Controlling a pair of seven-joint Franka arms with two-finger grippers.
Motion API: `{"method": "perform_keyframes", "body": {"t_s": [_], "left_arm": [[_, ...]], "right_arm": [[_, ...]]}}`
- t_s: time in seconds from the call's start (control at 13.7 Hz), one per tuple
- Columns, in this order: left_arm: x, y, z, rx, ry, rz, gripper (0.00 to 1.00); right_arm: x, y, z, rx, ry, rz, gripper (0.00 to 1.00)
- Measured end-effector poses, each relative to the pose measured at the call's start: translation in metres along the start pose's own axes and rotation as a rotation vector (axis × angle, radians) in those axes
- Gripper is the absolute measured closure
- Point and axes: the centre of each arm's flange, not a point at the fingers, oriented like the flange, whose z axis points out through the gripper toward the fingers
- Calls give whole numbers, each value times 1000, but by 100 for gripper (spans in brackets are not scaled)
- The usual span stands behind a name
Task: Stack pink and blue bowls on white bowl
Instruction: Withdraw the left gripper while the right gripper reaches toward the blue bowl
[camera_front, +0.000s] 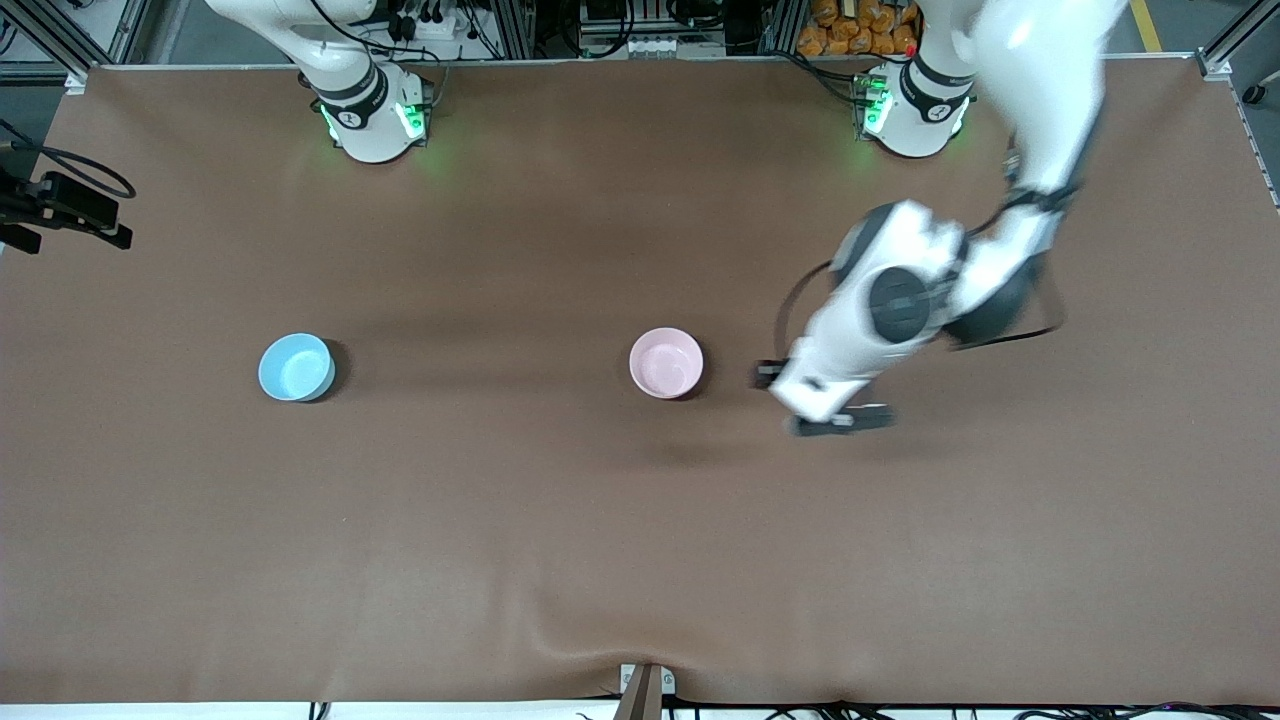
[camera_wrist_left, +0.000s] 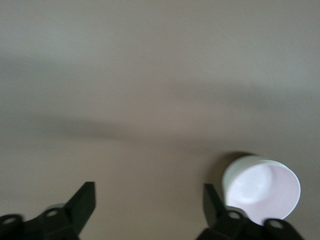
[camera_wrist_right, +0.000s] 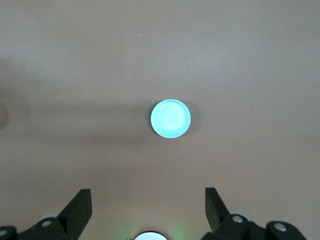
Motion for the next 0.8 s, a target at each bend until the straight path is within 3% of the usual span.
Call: {"method": "perform_keyframes", "body": {"t_s": [0.44, 0.8], "left_arm": [[16, -138, -151, 19, 95, -78, 0], [-8, -206, -219, 36, 136, -45, 0]], "right_arm": [[42, 34, 72, -34, -127, 48, 0], [69, 89, 163, 2, -105, 88, 0]]}}
